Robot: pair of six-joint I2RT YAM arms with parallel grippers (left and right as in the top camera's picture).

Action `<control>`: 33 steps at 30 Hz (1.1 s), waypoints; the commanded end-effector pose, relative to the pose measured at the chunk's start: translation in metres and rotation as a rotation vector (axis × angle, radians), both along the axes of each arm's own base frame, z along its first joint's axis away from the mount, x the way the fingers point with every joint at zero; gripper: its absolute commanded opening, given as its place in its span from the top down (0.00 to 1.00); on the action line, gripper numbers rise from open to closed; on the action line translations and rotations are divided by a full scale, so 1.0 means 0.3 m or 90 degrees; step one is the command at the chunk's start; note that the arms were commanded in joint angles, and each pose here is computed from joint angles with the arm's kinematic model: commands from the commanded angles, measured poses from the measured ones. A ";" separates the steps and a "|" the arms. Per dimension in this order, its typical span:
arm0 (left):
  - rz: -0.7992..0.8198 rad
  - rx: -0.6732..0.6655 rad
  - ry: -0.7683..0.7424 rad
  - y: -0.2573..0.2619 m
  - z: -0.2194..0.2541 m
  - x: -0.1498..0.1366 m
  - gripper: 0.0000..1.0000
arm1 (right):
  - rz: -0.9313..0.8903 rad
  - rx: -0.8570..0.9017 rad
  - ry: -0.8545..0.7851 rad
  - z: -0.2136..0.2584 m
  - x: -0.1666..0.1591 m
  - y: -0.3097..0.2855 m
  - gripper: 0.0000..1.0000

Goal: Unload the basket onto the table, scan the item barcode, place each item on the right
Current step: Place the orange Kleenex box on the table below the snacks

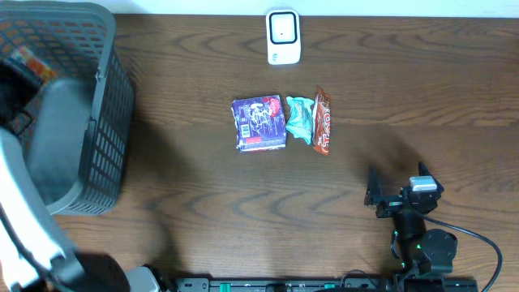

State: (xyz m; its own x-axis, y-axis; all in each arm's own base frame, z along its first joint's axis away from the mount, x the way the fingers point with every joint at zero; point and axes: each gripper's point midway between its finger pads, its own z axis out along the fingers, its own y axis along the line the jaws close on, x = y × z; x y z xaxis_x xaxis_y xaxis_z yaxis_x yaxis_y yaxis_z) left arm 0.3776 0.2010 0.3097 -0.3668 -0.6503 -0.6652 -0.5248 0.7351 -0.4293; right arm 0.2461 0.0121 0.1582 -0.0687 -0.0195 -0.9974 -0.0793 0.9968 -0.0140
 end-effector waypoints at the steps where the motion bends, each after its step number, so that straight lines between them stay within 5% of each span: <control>1: -0.104 -0.026 -0.137 -0.209 0.245 -0.057 0.93 | -0.007 -0.007 0.000 -0.001 0.000 -0.008 0.01; 6: -0.373 -0.032 -0.215 -0.667 0.388 -0.094 0.93 | -0.007 -0.007 0.000 -0.001 0.000 -0.008 0.01; 11: -0.521 -0.021 -0.124 -0.993 0.250 -0.097 0.93 | -0.007 -0.007 0.000 -0.001 0.000 -0.008 0.01; 18: -0.584 0.061 0.096 -1.262 -0.113 -0.062 0.93 | -0.007 -0.007 0.000 -0.001 0.000 -0.008 0.01; 33: -0.609 0.001 0.282 -1.589 -0.629 0.016 0.93 | -0.007 -0.007 0.000 -0.001 0.000 -0.008 0.01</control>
